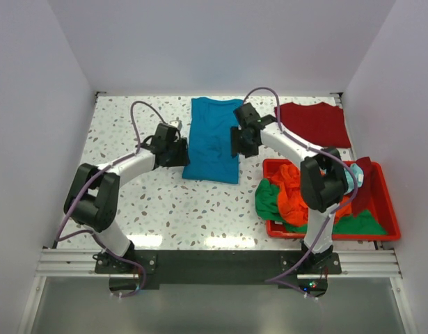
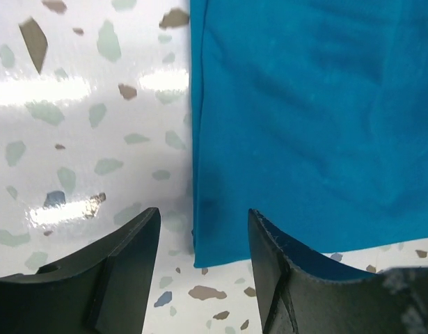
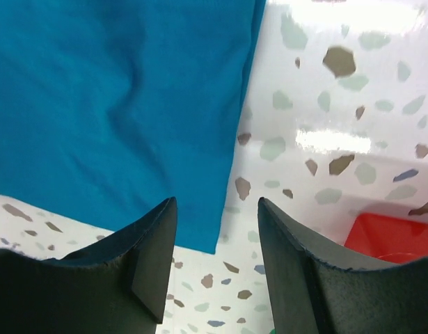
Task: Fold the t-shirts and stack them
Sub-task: Fold the tshirt
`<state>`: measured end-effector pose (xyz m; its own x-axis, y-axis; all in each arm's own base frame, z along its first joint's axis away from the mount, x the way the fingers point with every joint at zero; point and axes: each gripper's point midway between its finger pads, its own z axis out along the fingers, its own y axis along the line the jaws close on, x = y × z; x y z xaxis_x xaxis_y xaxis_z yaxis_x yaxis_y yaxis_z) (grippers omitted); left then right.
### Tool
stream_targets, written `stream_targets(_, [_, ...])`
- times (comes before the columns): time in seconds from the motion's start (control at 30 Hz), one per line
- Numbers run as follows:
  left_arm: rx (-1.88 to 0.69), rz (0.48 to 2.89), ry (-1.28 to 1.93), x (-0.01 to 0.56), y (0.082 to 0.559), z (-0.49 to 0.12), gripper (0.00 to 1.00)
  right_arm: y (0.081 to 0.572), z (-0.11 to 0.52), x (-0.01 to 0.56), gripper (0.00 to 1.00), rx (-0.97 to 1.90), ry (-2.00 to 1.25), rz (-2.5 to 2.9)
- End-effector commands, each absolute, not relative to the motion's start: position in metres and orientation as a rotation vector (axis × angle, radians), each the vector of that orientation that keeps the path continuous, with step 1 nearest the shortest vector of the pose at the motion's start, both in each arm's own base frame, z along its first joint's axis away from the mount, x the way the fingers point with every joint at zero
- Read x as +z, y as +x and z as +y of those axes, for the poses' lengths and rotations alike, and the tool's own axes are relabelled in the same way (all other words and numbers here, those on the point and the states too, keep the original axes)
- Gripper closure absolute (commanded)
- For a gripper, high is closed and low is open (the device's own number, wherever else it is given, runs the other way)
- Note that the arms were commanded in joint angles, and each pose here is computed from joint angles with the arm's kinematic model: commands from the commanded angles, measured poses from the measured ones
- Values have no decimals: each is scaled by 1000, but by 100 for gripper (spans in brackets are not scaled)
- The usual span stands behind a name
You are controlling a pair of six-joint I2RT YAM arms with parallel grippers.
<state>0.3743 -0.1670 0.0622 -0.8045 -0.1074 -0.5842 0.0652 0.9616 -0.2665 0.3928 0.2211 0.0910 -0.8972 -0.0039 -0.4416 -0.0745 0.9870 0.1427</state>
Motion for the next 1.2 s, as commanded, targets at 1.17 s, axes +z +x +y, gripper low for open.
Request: stream_targets(1.17, [-409, 2483, -61, 47, 345, -167, 50, 306, 238, 14, 80, 384, -48, 2861])
